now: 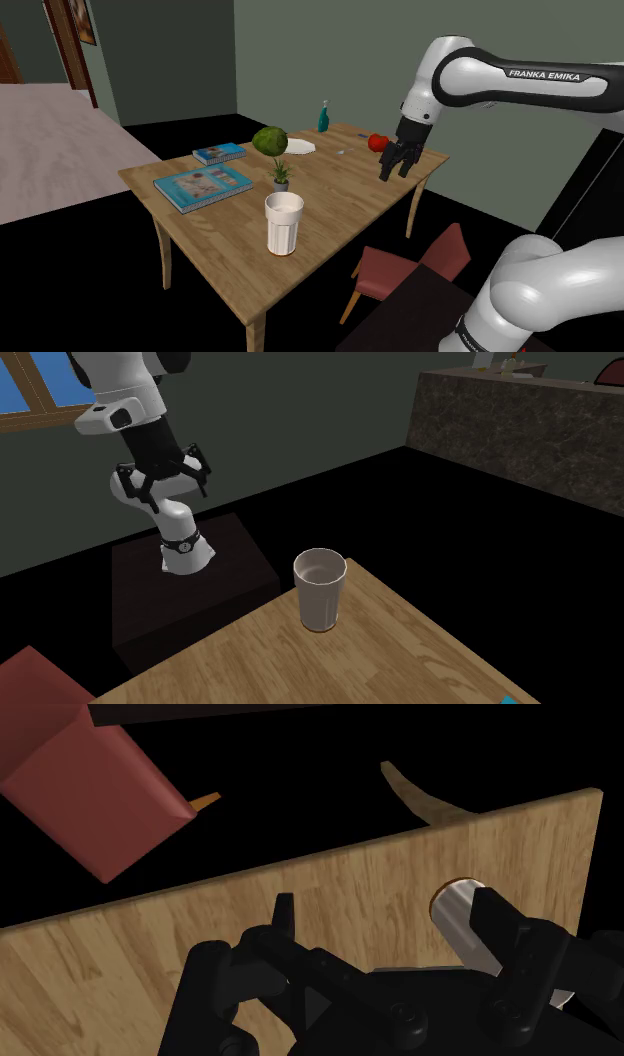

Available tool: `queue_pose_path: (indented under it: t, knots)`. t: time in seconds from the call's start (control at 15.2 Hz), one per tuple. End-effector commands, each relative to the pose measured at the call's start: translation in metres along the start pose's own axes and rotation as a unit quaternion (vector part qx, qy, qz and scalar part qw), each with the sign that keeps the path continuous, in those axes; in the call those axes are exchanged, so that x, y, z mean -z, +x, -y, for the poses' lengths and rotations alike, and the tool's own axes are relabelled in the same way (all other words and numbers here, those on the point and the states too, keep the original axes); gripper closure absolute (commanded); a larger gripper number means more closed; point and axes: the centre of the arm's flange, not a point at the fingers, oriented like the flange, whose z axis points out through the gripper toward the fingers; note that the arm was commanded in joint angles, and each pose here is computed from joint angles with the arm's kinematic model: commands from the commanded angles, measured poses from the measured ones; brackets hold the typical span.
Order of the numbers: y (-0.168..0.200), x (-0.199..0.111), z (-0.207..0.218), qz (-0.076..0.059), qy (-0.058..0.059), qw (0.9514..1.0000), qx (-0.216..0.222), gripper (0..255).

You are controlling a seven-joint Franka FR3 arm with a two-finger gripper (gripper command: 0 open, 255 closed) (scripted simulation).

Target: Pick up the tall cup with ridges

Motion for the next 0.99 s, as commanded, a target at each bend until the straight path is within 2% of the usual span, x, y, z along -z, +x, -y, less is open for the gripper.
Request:
queue_pose_path:
  t: [0.0,0.46,0.92]
  knots:
    - [0.0,0.0,0.0,0.0,0.0,1.0,0.0,0]
    - [0.072,-0.042,0.045,0.009,-0.003,0.9983,0.057,0]
    - [0.138,-0.085,0.098,0.018,-0.007,0.9933,0.114,0]
